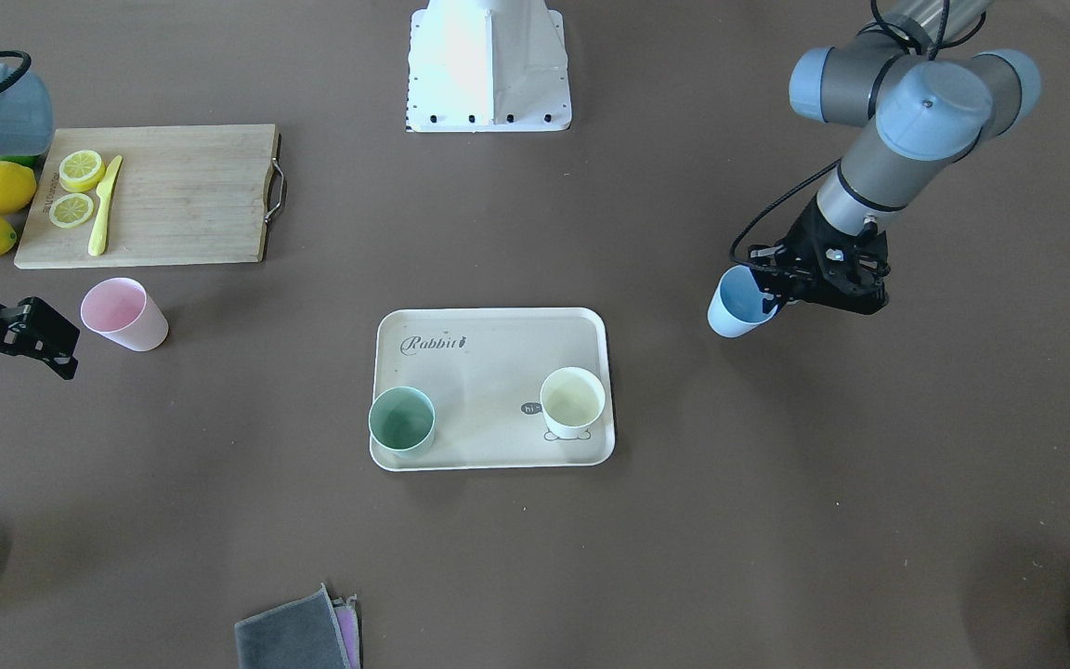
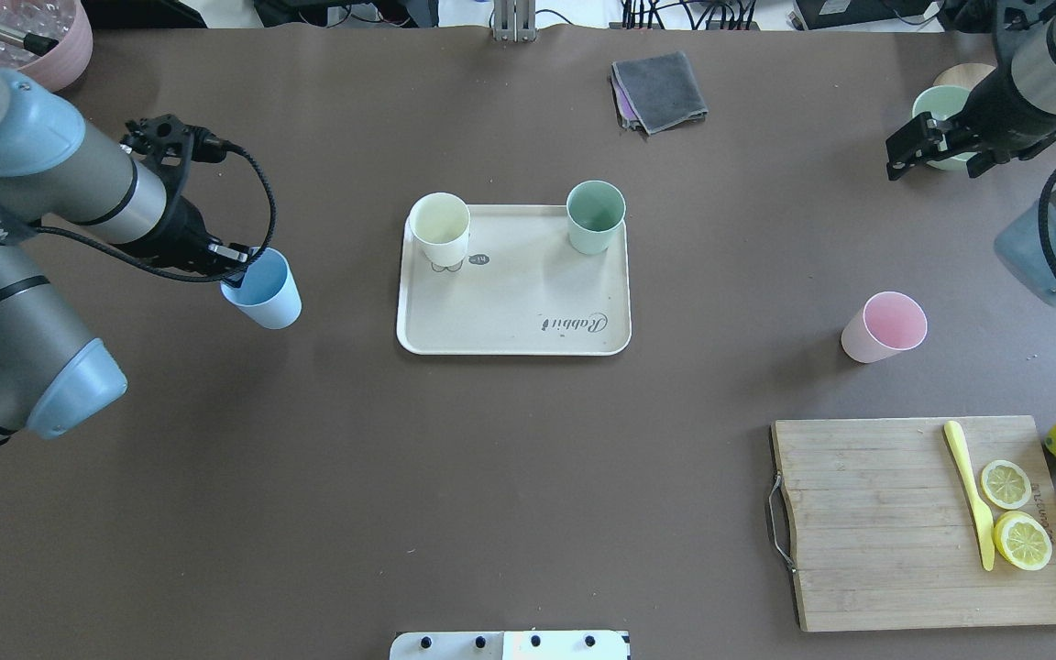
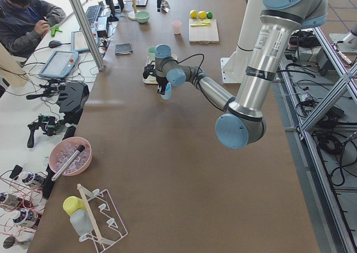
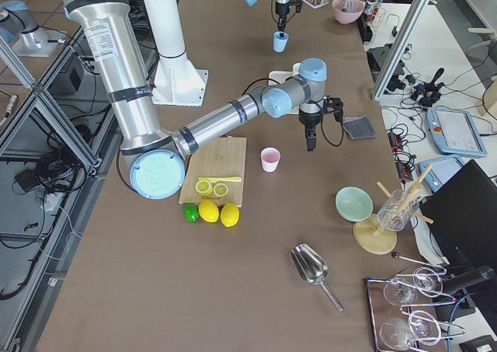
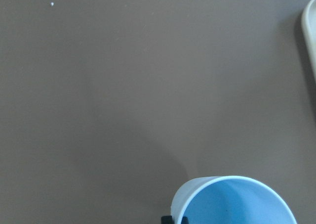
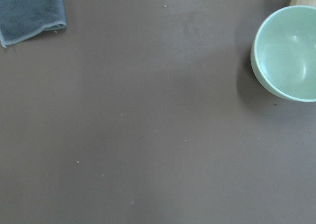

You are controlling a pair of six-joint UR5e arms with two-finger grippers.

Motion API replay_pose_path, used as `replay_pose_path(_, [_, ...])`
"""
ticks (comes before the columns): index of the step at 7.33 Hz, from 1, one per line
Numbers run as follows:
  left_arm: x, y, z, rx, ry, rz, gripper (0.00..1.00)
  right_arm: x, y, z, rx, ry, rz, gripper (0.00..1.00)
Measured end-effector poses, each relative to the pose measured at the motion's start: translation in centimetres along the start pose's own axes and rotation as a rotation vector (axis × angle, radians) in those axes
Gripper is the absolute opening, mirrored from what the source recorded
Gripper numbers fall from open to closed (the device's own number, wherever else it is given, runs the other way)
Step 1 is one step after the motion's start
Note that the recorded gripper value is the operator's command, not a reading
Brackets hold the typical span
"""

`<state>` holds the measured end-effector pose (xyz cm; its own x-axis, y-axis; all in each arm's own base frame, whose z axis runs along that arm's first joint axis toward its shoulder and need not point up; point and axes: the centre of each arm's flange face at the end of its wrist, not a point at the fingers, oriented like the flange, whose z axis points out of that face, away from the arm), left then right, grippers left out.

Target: Place all cups on tray

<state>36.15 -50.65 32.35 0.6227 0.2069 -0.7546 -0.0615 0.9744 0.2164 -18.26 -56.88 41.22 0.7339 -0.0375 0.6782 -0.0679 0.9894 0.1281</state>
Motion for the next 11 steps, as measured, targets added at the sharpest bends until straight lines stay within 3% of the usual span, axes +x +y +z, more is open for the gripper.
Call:
replay_pose_path(3, [11.6,-1.9,2.0,-0.033,0.029,-0.075,0.00,4.5,3.2,1.7,-0.004,-0.002,-0.033,1.00])
replay_pose_path(5, [15.2,-2.3,4.0,-0.017,0.012,-0.082,0.00,5.2,3.9,2.1,-0.015,-0.019,-0.037,1.00])
replay_pose_path(6, [15.7,-2.7,4.9,-0.008,0.017,-0.082,0.10,5.3,4.1,2.1,-0.017,-0.023,-0.037,1.00])
replay_pose_path(7, [15.7,-3.2,6.0,0.004,0.031,-0.081,0.58,5.3,4.1,2.1,-0.017,-0.024,-0.037,1.00])
replay_pose_path(8, [15.5,-3.6,6.9,0.015,0.047,-0.081,0.96,5.4,4.2,2.1,-0.018,-0.025,-0.038,1.00])
replay_pose_path(11, [15.5,-4.2,5.5,0.048,0.079,-0.077,0.97,5.9,5.0,2.0,-0.021,-0.024,-0.033,1.00])
